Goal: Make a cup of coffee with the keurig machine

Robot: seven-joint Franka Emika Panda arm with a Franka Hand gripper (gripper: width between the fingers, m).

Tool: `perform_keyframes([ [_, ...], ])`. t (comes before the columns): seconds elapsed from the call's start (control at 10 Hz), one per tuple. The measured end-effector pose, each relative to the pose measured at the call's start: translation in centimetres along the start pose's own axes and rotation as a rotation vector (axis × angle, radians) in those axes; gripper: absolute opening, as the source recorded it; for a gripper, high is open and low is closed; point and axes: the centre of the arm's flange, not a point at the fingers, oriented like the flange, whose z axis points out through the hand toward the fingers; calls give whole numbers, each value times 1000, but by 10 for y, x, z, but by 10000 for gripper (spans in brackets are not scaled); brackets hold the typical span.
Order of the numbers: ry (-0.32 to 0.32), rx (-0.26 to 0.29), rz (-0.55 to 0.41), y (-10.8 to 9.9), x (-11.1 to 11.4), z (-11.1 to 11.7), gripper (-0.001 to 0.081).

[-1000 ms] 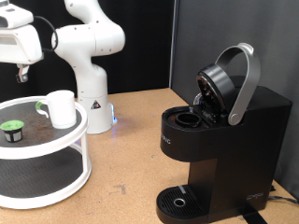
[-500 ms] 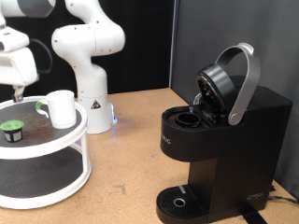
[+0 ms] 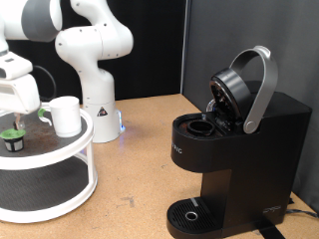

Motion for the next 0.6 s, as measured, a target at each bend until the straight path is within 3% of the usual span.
perform_keyframes([
  [0.6, 28, -7, -34, -1, 10, 21, 807],
])
